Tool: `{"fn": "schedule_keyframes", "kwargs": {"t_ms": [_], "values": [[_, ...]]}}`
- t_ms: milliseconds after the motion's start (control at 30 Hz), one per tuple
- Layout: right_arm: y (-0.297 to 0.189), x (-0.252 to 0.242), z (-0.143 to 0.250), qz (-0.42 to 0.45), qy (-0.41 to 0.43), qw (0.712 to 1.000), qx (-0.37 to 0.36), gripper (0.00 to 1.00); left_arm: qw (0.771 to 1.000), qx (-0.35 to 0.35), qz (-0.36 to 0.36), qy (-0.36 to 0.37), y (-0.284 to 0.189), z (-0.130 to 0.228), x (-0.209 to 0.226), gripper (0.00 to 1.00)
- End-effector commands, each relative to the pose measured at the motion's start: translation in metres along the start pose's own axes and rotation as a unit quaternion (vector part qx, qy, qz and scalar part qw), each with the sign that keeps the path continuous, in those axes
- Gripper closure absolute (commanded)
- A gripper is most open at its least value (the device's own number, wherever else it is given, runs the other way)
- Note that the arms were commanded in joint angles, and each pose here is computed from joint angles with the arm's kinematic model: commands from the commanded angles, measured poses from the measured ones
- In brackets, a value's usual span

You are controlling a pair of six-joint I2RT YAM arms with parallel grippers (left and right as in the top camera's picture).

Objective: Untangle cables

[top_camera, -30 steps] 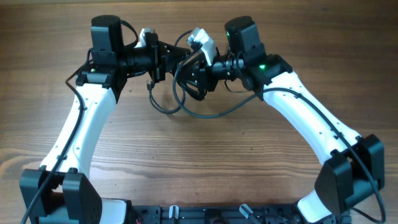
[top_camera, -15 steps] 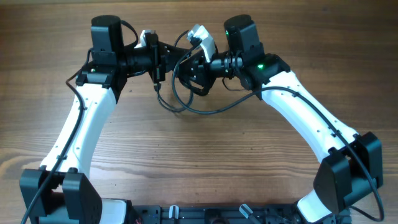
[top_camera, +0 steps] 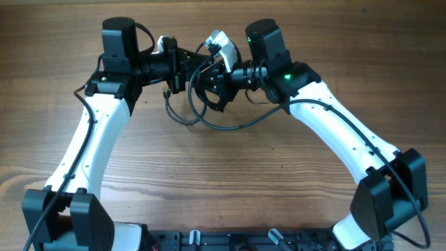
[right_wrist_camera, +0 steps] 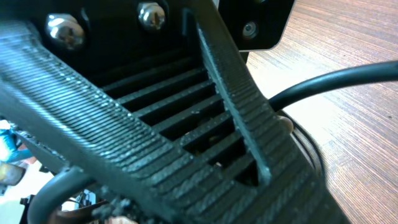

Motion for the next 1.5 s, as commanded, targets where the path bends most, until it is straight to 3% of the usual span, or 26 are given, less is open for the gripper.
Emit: {"fn": "schedule_keyframes", "kwargs": {"t_ms": [0, 133, 367, 633, 967, 1233, 1467], "values": [[0.002, -0.013, -0.003, 0.034, 0.040, 0.999, -0.004, 0.96, 1.000, 0.005, 0.005, 0.022, -0.004, 0.005, -0.002, 0.96], [-0.016, -0.020, -0.011, 0.046, 0.062, 0.997, -0.022, 0.96, 0.994, -0.060, 0.005, 0.095, -0.014, -0.015, -0.001, 0.96], [-0.061, -0.017, -0.022, 0.038, 0.080, 0.995, -0.048, 0.96, 0.983, -0.175, -0.042, 0.037, -0.051, -0.051, 0.026, 0.96], [-0.099, -0.019, -0.029, 0.011, 0.093, 0.993, -0.077, 0.96, 0.969, -0.236, -0.066, 0.015, -0.076, -0.069, 0.040, 0.96], [-0.161, -0.055, -0.037, 0.085, 0.158, 0.973, -0.143, 0.96, 0.967, -0.230, -0.105, 0.044, -0.076, -0.066, 0.053, 0.96], [-0.187, -0.101, -0.005, 0.268, 0.303, 0.903, -0.142, 0.96, 0.964, -0.227, -0.127, 0.047, -0.077, -0.065, 0.061, 0.96], [-0.226, -0.129, 0.058, 0.522, 0.412, 0.742, -0.083, 0.96, 0.964, -0.228, -0.127, 0.048, -0.077, -0.065, 0.061, 0.96]]}}
Point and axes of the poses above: each gripper's point midway between its finger pads, its own y axis out along the fingers, its own x axis along the line the jaws close on, z = x × y, the point moved 6 cm from there along -y, back along the fingers, and after that the axes turned 6 degrees about -y, right-handed, at the moved point
